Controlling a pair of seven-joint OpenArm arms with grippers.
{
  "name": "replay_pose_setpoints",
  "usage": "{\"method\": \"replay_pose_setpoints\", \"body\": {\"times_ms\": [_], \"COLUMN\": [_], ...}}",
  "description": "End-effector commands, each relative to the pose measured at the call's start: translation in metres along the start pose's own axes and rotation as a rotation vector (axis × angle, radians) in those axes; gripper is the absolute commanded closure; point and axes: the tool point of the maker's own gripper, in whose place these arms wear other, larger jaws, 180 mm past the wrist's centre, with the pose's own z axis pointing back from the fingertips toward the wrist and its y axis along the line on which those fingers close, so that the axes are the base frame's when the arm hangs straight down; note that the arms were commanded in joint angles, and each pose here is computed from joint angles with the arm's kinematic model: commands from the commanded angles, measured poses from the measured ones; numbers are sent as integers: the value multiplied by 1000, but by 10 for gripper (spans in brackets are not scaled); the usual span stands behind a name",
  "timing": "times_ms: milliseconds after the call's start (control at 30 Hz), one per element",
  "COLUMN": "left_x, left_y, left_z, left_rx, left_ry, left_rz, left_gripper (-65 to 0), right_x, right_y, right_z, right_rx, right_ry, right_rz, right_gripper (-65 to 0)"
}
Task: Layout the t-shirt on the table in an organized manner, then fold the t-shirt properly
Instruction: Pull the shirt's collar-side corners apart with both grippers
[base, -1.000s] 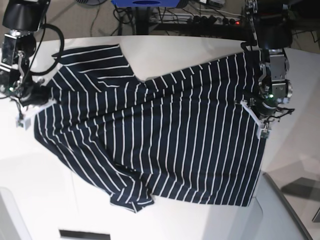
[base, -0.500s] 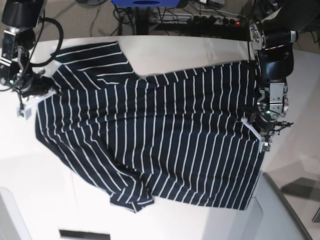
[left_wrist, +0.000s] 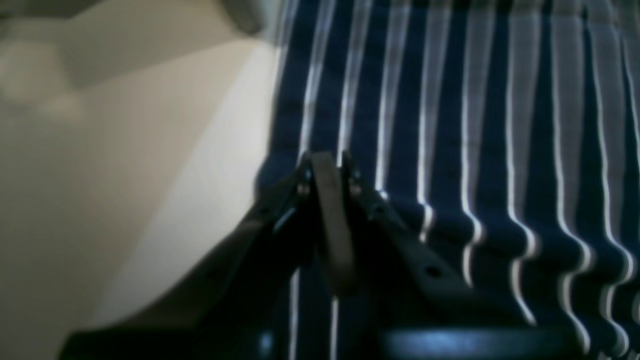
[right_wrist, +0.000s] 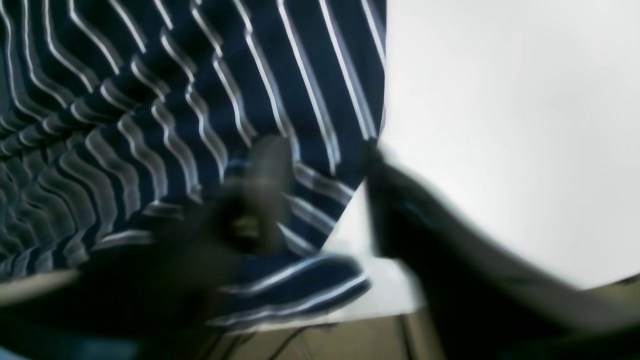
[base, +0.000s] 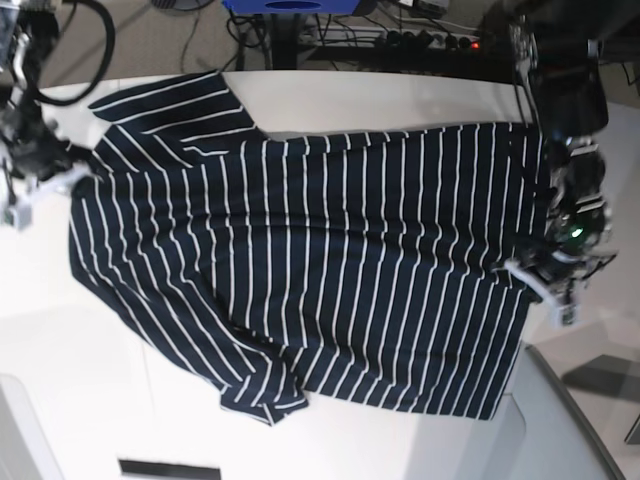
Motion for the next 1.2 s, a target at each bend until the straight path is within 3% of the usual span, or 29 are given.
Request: {"method": "replay_pose_setpoints", "body": {"times_ms": [0,100,200,333,633,900,1100,1167], "left_x": [12,-17,-55,-89,-128,-133,-132,-133], "left_y": [15,15,37,65,70,67,67,66], "left_z": [13,44,69,94,120,121,121,121], "left_rx": [9,-38,-15,34,4,1,1,-3], "left_ry": [-38,-15,22,66,135,143,142,147], "left_rz": [-10,25,126,183,174,182,181,179], "left_gripper": [0,0,0,0,0,0,0,0], "right_x": [15,0,-18,-43,-81,-113,-115,-121], "right_y": [-3,-9,-19,-27,-14,35,35,33], "right_z": [8,17,13,-1,-10,-15,-15,-12], "right_rx": [31,137,184,192,214,323,325,319], "right_ry": [-57,-56,-29,36,112,245,251,265], "right_rz": [-4,-50,-101,-152,-240,-176,-180,-181], "right_gripper": [-363,-495,-539,-539,-536,-534,-531,-494]}}
